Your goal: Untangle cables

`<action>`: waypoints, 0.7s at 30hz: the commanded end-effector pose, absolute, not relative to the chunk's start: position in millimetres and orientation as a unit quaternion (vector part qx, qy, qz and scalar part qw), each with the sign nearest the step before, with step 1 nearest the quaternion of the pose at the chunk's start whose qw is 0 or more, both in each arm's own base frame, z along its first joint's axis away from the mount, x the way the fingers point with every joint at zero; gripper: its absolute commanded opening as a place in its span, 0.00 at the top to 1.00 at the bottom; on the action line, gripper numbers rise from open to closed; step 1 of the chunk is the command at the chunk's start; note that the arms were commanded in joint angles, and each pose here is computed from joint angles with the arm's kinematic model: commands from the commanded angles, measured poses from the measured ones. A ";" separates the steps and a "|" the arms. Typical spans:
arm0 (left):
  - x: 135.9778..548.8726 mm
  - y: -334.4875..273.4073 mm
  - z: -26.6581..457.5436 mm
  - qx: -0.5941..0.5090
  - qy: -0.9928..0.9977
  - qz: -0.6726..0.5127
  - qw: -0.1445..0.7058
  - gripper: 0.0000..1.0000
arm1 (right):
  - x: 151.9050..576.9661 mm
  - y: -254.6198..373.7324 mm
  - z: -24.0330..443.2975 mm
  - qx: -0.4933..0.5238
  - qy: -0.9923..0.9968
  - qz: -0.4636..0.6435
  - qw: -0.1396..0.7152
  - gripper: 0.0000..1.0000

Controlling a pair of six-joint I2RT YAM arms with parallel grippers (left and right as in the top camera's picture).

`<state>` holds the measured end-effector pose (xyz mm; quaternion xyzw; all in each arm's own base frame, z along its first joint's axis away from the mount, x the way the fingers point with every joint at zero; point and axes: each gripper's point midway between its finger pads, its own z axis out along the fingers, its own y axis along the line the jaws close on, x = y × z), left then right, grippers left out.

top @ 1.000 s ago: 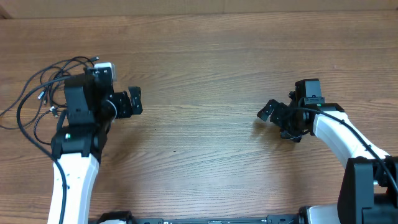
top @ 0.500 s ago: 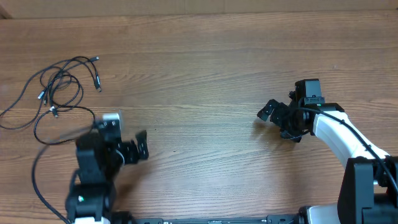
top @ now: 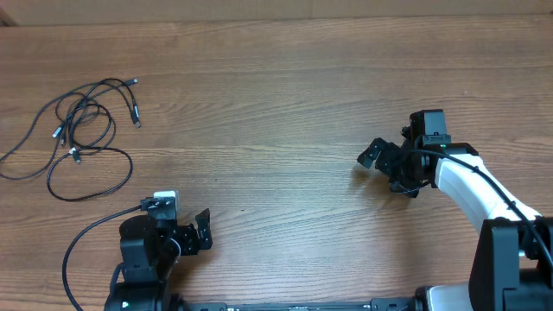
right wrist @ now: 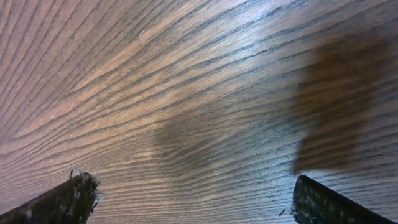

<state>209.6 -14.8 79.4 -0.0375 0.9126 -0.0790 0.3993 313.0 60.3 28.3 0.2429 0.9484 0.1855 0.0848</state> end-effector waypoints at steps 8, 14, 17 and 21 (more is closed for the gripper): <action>198.2 -18.8 67.1 -0.027 0.924 -0.083 0.372 0.00 | 317.0 60.3 31.9 0.242 0.947 0.189 0.092 0.00; 203.2 -18.5 81.3 -0.022 0.906 -0.082 0.415 0.01 | 317.0 60.3 31.9 0.242 0.947 0.189 0.092 0.00; 211.5 -18.1 104.0 -0.015 0.879 -0.080 0.470 0.00 | 316.9 60.3 31.9 0.242 0.947 0.189 0.092 0.00; 217.5 -17.8 124.4 -0.010 0.854 -0.078 0.514 0.00 | 316.9 60.3 31.9 0.242 0.947 0.189 0.092 0.00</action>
